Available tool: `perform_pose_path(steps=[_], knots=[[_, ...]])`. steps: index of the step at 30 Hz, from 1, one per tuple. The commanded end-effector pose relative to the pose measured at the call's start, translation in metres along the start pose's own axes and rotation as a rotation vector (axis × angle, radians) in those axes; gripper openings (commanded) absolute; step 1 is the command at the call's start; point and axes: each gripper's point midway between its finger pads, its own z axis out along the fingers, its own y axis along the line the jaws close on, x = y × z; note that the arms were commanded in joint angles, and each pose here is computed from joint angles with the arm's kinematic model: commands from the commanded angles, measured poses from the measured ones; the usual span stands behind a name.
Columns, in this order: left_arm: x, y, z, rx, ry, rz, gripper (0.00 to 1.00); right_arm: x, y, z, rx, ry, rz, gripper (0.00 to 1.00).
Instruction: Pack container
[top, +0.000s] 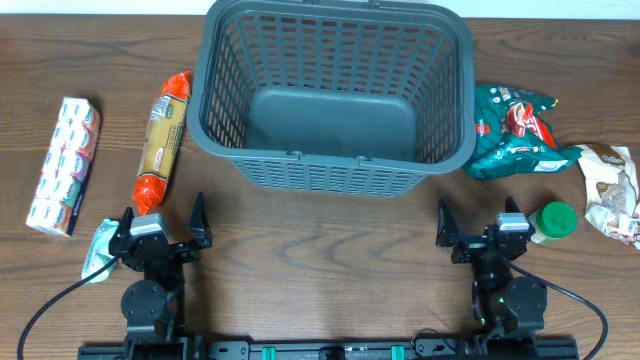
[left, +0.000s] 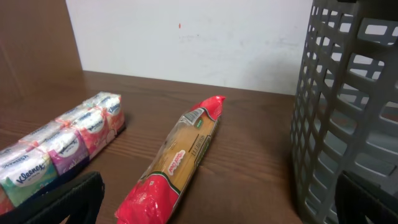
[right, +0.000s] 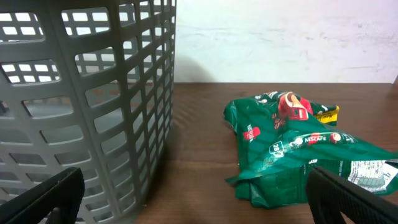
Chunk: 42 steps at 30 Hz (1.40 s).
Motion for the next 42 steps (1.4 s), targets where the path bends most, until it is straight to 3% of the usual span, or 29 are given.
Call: perform_pose_path(steps=[1, 28, 33, 37, 42], knots=[[0.01, 0.002, 0.001, -0.012, 0.024, 0.003, 0.99, 0.0, 0.004, 0.0, -0.019, -0.003, 0.002, 0.99], [0.008, 0.003, 0.001, -0.016, 0.017, 0.006, 0.99, 0.0, 0.004, 0.0, -0.018, -0.003, 0.053, 0.99], [-0.013, 0.001, 0.0, -0.004, -0.058, -0.105, 0.99, 0.003, 0.011, 0.0, -0.056, 0.02, 0.319, 0.99], [-0.034, 0.0, -0.007, -0.003, -0.059, -0.105, 0.99, 0.005, 0.019, -0.004, -0.091, 0.094, 0.331, 0.99], [-0.063, 0.0, -0.014, -0.014, 0.032, -0.089, 0.98, 0.007, 0.008, -0.019, 0.004, 0.274, 0.332, 0.99]])
